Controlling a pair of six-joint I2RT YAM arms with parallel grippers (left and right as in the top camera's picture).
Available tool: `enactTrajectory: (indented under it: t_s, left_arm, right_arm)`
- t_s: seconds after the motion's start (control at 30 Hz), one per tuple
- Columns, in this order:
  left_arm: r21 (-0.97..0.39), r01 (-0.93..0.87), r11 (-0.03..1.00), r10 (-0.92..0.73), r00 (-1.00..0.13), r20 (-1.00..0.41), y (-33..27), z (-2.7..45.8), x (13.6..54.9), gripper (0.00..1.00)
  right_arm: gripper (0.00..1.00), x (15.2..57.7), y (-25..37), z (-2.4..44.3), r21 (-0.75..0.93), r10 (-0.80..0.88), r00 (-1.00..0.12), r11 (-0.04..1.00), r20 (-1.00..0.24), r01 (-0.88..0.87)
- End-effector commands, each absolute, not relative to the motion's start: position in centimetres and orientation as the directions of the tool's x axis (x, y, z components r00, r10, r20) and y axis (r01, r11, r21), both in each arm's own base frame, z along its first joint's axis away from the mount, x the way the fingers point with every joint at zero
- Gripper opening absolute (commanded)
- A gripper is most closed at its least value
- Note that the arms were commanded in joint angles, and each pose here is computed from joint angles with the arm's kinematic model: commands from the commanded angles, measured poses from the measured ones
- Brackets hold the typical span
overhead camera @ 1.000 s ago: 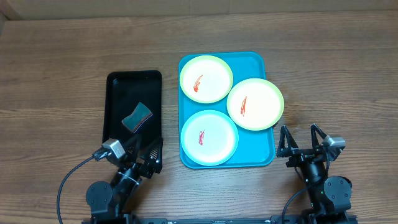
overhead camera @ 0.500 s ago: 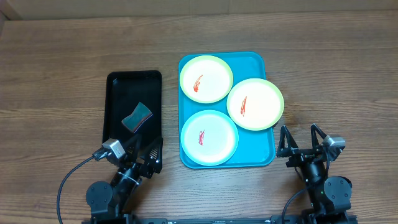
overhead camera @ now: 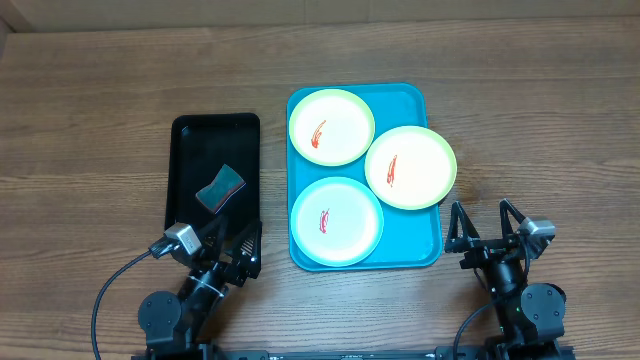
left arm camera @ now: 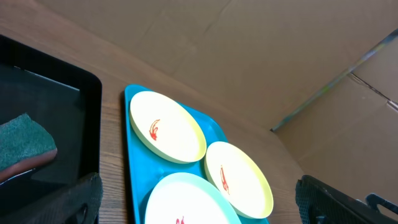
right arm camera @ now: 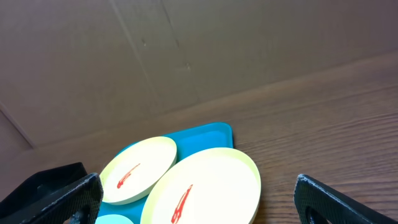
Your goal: Clean dirty plates on tray and stack at the side
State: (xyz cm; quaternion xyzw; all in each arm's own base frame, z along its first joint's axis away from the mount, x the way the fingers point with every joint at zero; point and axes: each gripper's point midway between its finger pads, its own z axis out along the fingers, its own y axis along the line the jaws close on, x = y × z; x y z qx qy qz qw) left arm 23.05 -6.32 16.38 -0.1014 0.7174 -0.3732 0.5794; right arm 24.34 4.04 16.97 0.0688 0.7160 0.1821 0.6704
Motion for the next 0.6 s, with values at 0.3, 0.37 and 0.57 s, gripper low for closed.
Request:
enactTrajectory:
  t_s: [0.3, 0.37, 0.57]
  left_arm:
    - [-0.655, 0.308, 0.691, -0.582, -0.301, -0.755, -6.49, 17.25, 22.82, 1.0]
    - [-0.655, 0.308, 0.691, -0.582, -0.301, -0.755, -6.48, 17.25, 22.82, 1.0]
    - [-0.65, 0.281, 0.706, -0.596, -0.261, -0.76, -5.68, 17.58, 23.18, 1.0]
  right_arm:
    - [1.0, 24.35, 4.31, 16.81, 0.35, 0.339, -0.092, 0.923, -0.936, -0.159]
    - [1.0, 24.35, 4.31, 16.81, 0.35, 0.339, -0.092, 0.923, -0.936, -0.159]
    - [1.0, 24.21, 4.99, 16.75, 0.351, 0.335, -0.109, 0.916, -0.936, -0.195]
